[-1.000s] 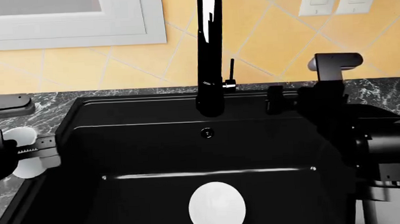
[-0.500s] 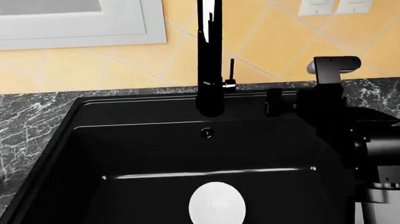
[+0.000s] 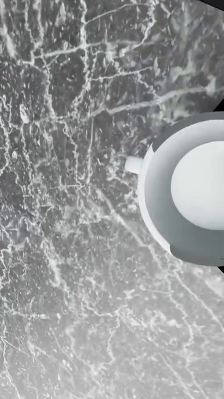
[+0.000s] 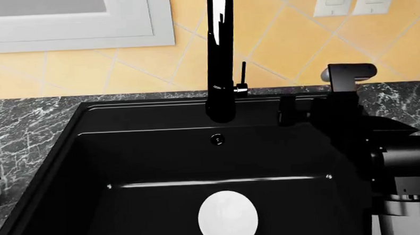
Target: Pick the cup and bowl from the sink and place them on the counter for drying.
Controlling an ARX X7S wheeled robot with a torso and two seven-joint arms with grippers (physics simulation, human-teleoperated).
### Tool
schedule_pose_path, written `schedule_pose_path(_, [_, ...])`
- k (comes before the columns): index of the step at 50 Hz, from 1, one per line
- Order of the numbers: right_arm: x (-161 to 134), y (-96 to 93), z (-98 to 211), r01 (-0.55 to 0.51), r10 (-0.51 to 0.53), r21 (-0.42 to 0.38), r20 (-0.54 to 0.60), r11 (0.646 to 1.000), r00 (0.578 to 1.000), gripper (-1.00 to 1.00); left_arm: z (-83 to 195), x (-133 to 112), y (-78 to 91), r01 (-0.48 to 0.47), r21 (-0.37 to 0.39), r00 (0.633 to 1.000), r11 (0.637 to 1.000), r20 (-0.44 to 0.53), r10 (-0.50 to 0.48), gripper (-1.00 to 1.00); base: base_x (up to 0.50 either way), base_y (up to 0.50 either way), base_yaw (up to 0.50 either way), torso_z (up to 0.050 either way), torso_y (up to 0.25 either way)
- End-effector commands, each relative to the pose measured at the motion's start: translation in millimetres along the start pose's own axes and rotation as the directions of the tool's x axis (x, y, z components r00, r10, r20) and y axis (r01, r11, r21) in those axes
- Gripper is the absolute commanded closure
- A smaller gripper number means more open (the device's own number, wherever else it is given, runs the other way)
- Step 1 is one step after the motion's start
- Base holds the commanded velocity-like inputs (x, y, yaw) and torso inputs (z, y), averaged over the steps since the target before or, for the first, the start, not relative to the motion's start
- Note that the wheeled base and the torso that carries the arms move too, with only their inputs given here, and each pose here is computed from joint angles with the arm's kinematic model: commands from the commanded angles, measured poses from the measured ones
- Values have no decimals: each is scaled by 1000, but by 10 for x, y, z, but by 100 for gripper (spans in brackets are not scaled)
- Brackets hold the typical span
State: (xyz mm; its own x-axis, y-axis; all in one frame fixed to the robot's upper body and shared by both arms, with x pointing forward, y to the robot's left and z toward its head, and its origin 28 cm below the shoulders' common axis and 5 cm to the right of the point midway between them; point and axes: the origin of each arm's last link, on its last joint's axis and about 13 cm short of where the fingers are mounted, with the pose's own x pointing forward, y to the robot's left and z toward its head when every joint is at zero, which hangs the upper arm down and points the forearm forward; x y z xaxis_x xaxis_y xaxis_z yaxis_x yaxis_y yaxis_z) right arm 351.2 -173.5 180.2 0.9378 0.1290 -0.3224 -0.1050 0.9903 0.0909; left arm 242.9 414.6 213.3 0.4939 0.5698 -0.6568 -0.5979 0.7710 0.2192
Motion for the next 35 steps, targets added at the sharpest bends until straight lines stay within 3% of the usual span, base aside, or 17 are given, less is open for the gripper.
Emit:
schedule_pose_path(1, [12,8,-22,-6,6,5,-4,1000,1000,-100,-62,85,13,7,-9,999,1000,-39,-7,100,0,3,0,0,0])
schedule_pose_path(5, [14,11,-26,-8,8,5,-4,1000,1000,-100,-67,61,29,10,-17,999,1000,-41,-11,100,3,1,0,0,0])
schedule_pose_path(6, [14,11,-29,-7,7,5,-5,1000,1000,-100,-65,58,31,13,-21,999,1000,-40,-14,-100,0,0,0,0,0])
schedule_pose_path(11, [14,9,-30,-6,7,5,-5,1000,1000,-100,-38,1,-67,20,-34,1000,999,-24,-21,-100,0,0,0,0,0])
schedule_pose_path(24, [27,28,-10,-6,6,3,16,1000,1000,-100,272,-224,-16,68,-40,995,997,78,-64,-100,0,0,0,0,0])
schedule_pose_path(28, [22,23,-20,-6,6,7,17,1000,1000,-100,353,-294,-121,70,-31,993,997,99,-67,-100,0,0,0,0,0])
schedule_pose_path(35, [30,17,-33,-7,7,13,18,1000,1000,-100,443,-365,-53,53,-26,991,998,128,-49,-100,0,0,0,0,0])
